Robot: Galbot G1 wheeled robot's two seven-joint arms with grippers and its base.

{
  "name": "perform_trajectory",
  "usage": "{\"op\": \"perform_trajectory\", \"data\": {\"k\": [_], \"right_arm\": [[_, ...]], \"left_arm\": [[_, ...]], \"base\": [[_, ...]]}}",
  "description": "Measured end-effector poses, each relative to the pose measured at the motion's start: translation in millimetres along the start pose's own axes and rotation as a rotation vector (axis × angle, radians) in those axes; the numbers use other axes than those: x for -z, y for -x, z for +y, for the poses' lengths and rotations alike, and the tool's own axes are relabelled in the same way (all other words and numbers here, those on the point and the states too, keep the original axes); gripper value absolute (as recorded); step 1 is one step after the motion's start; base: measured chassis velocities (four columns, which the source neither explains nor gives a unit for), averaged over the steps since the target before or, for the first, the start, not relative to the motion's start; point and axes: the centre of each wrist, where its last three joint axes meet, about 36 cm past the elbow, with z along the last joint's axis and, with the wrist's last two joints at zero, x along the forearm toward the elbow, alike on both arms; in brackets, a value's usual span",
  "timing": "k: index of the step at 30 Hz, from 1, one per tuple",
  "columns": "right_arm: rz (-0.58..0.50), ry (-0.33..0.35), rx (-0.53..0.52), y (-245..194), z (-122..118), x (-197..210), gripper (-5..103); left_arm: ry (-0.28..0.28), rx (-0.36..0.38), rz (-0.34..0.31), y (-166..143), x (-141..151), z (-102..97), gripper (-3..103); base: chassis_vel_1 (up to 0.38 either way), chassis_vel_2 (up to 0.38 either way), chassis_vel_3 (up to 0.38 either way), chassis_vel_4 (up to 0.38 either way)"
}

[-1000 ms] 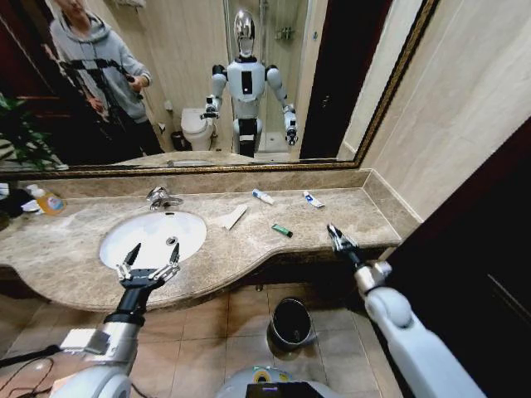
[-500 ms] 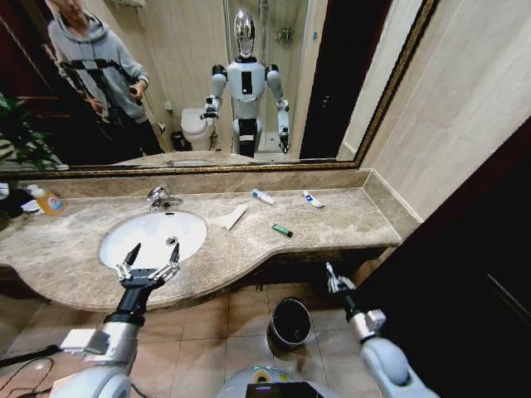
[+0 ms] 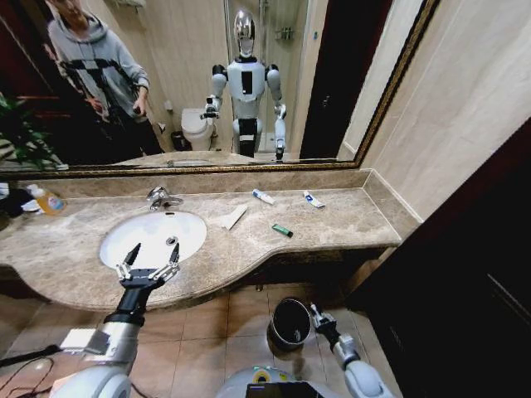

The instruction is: Pick up the trash from the sink and place it in the trash bin.

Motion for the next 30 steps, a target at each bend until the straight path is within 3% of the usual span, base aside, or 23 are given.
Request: {"op": "perform_trajectory", "data": {"k": [8, 17, 30], "right_arm": [[0.097, -0.034, 0.042, 27.7, 21.7, -32.3, 16], [0.112, -0.092, 0.087, 47.1, 40.5, -27.7, 16], [0.101, -0.116, 0.088, 59.2, 36.9, -19.3, 13]], "left_arm": [[0.000, 0.000, 0.000, 0.0, 0.0, 0.0, 100], [0.000, 0.000, 0.000, 0.0, 0.0, 0.0, 100], [0.000, 0.000, 0.000, 0.0, 0.0, 0.0, 100]], "base": [[0.000, 0.000, 0.000, 0.000], [0.000, 0.000, 0.000, 0.000], [0.000, 0.000, 0.000, 0.000]]}}
